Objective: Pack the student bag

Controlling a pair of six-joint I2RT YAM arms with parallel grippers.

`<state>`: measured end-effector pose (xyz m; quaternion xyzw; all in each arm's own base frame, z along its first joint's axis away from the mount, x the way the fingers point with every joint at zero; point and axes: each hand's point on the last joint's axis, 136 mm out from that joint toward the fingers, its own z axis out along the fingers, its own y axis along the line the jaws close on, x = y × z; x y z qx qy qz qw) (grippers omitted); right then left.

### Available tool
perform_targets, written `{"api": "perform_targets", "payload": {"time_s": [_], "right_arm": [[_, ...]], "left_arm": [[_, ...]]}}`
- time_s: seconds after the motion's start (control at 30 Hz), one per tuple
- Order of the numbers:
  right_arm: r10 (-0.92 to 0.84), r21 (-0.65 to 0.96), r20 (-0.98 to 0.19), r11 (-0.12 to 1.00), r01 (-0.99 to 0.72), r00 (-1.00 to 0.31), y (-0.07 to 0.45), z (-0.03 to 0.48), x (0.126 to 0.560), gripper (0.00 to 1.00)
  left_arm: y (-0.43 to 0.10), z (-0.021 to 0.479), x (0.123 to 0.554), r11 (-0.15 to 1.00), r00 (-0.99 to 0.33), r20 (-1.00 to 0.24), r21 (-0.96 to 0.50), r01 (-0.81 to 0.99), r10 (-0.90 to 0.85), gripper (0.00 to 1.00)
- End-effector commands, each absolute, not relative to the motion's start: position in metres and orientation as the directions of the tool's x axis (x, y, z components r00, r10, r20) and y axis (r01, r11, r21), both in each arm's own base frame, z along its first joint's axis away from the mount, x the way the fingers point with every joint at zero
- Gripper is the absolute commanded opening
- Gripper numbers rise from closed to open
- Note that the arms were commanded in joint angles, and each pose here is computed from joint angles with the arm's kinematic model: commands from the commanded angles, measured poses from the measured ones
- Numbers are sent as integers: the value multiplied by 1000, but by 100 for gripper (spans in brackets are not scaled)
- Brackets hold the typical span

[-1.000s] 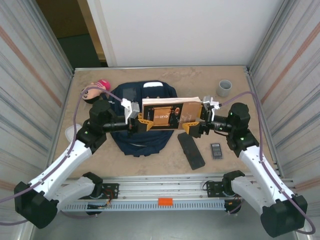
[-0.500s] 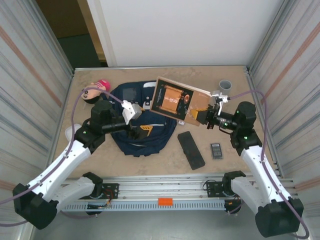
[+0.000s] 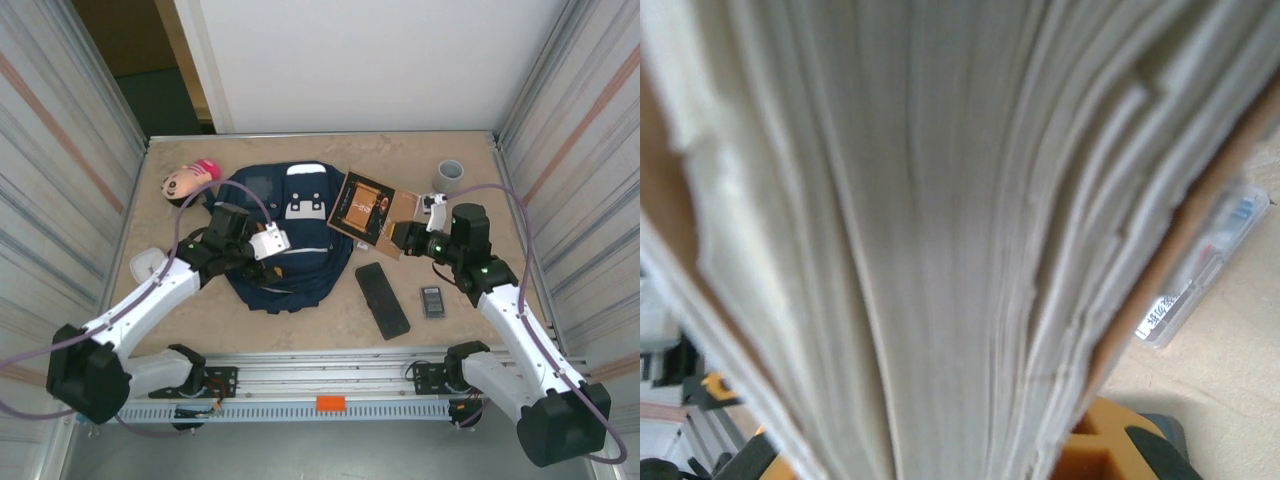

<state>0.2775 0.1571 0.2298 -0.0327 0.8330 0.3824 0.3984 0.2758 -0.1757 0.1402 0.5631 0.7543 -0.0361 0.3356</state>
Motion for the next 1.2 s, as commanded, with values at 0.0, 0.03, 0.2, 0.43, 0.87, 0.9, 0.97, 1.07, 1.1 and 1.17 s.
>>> {"api": "perform_targets", "payload": {"time_s": [0.0, 0.03, 0.2, 0.43, 0.87, 0.9, 0.97, 1.07, 1.1, 1.17], "right_arm": [[259, 567, -762, 710, -418, -594, 160, 265, 279, 0], [254, 563, -762, 713, -418, -596, 160, 264, 279, 0], [241, 561, -763, 708, -430, -600, 165, 260, 276, 0], [229, 557, -767, 701, -445, -600, 169, 258, 275, 0], [280, 576, -751, 720, -386, -598, 160, 255, 272, 0], [317, 601, -724, 726, -334, -612, 154, 253, 272, 0], [369, 635, -687, 723, -271, -626, 145, 254, 271, 0], [443, 700, -612, 690, -186, -655, 134, 255, 267, 0], [470, 719, -577, 680, -141, -668, 130, 252, 265, 0], [526, 750, -511, 659, -54, -679, 122, 245, 263, 0]], "left_arm": [[-177, 133, 290, 316, -98, -522, 348, 882, 847, 94], [-179, 130, 292, 312, -99, -520, 338, 888, 848, 94], [-186, 111, 305, 309, -113, -511, 317, 897, 852, 94], [-185, 92, 317, 338, -165, -480, 300, 892, 862, 93], [-196, 105, 324, 354, -151, -503, 336, 873, 851, 23], [-200, 118, 323, 370, -148, -528, 344, 863, 836, 15], [-206, 141, 319, 406, -149, -581, 341, 848, 800, 8], [-209, 181, 319, 508, -198, -672, 301, 807, 714, 2], [-210, 193, 320, 543, -221, -699, 277, 793, 680, 1], [-212, 212, 320, 594, -264, -736, 226, 772, 623, 0]]}}
